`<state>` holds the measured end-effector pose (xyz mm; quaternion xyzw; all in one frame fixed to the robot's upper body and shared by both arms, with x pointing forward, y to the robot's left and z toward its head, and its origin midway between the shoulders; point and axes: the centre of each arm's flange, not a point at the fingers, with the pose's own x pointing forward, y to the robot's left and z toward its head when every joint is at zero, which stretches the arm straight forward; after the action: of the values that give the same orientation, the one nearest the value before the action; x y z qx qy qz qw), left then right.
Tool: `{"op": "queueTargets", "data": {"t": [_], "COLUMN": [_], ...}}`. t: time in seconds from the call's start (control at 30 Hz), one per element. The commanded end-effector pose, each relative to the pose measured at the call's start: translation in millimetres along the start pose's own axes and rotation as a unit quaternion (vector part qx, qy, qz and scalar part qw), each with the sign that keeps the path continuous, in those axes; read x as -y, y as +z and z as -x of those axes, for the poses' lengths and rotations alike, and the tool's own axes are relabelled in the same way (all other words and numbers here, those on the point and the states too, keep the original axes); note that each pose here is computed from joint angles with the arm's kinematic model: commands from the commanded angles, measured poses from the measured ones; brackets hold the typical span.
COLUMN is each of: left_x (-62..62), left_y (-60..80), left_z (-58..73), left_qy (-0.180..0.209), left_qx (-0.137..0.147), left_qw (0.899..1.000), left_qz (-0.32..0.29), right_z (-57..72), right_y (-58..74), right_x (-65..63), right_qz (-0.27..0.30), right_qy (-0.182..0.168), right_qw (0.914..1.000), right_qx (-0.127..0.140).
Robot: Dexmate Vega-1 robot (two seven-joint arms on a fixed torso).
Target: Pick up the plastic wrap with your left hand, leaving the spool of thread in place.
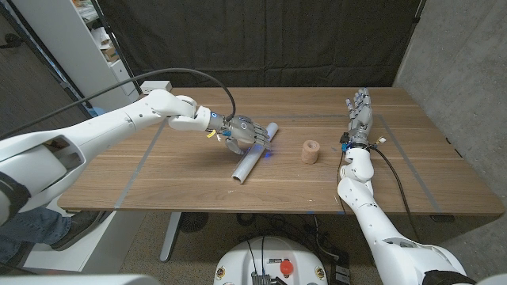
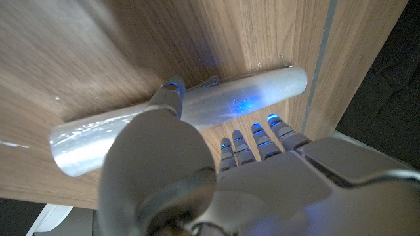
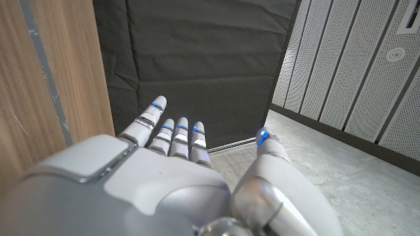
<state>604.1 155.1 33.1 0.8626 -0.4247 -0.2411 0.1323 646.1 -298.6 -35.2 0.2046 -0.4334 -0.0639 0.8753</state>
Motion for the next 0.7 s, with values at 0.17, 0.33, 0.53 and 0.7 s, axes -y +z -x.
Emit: {"op": "queueTargets", "data": {"t": [0.17,0.33,0.53,0.7], "left_x": [3.7,4.5,5.4,7.8], "left_y": [3.9,5.0,11.2,13.2], "left_z": [-5.5,-4.9,-6.0,-5.8], "left_qy": [-0.008,-0.010,-0.010,-0.014], "left_qx": [0.007,0.006,0.012,0.009], "left_qw": [1.000,1.000,1.000,1.000], "left_qz": [-0.005,-0.002,0.002,0.000], "right_z": [-2.0,-1.7,-1.3,-1.4], "right_y": [-0.7,-1.2,-1.7,-1.6], "right_x": [3.7,5.4,6.0,5.9], "right_qz": [-0.005,-0.006,-0.009,-0.010], "right_qy": [-0.006,-0.008,-0.007,-0.006], "right_qw": [1.0000,0.9999,0.9999,0.9999], "right_qx": [0.002,0.002,0.002,0.002]}}
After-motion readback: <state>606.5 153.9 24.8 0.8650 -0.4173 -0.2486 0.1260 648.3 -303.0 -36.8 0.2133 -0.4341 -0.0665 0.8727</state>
